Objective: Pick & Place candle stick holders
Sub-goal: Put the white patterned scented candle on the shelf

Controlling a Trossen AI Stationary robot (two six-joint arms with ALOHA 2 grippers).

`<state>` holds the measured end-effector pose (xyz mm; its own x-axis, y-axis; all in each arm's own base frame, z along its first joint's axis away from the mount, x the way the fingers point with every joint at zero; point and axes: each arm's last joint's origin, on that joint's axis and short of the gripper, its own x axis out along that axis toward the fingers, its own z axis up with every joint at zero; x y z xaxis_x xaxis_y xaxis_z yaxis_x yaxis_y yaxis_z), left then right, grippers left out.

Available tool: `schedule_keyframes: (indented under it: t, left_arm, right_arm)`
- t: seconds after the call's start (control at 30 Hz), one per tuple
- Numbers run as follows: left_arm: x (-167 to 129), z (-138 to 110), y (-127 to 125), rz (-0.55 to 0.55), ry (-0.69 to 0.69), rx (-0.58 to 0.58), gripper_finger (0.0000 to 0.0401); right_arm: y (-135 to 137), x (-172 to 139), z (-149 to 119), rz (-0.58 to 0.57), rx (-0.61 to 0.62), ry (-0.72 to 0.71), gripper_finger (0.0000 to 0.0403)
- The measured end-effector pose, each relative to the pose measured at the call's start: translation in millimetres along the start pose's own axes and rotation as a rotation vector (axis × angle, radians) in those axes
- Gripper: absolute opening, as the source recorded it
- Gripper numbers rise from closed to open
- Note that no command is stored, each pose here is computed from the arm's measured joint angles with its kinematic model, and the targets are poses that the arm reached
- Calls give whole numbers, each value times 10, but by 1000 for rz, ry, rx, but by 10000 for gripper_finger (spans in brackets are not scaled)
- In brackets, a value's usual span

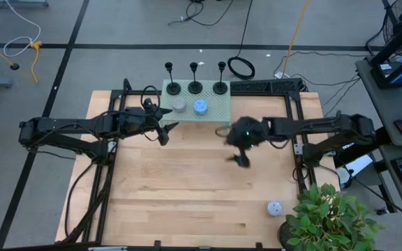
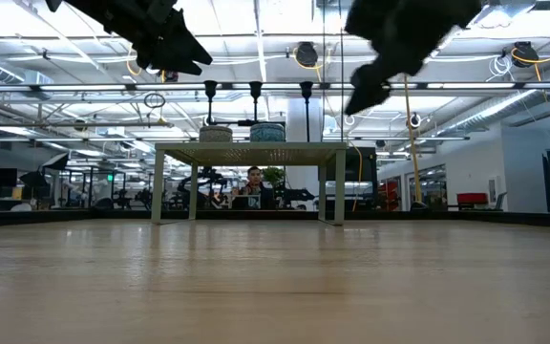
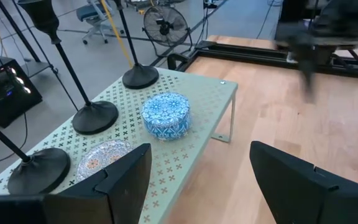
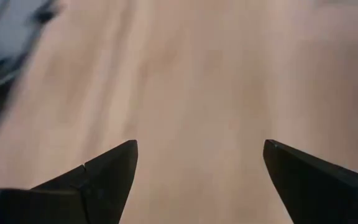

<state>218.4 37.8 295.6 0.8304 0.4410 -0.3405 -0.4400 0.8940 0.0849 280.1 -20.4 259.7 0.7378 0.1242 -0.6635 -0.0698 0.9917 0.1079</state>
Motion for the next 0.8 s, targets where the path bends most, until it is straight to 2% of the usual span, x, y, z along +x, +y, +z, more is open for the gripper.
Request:
schedule_keyframes:
  t: [0.13,0.3,0.47,0.7,0.8]
  left_arm:
    - [0,8,0,0,-8,-1,273]
    - [0,34,-1,-1,-34,-14,273]
    - [0,36,0,-1,-36,-22,273]
    - [-1,36,0,-1,-36,-23,273]
    - [-1,36,0,-1,-36,-23,273]
  right_arm:
    - [276,-64,-151,185,-10,157,338]
    - [490,-125,-307,242,-59,290,338]
    - [682,-130,-561,328,-163,333,338]
    - [913,-233,-989,665,-218,268,338]
    - [950,-280,-1240,747,-261,271,338]
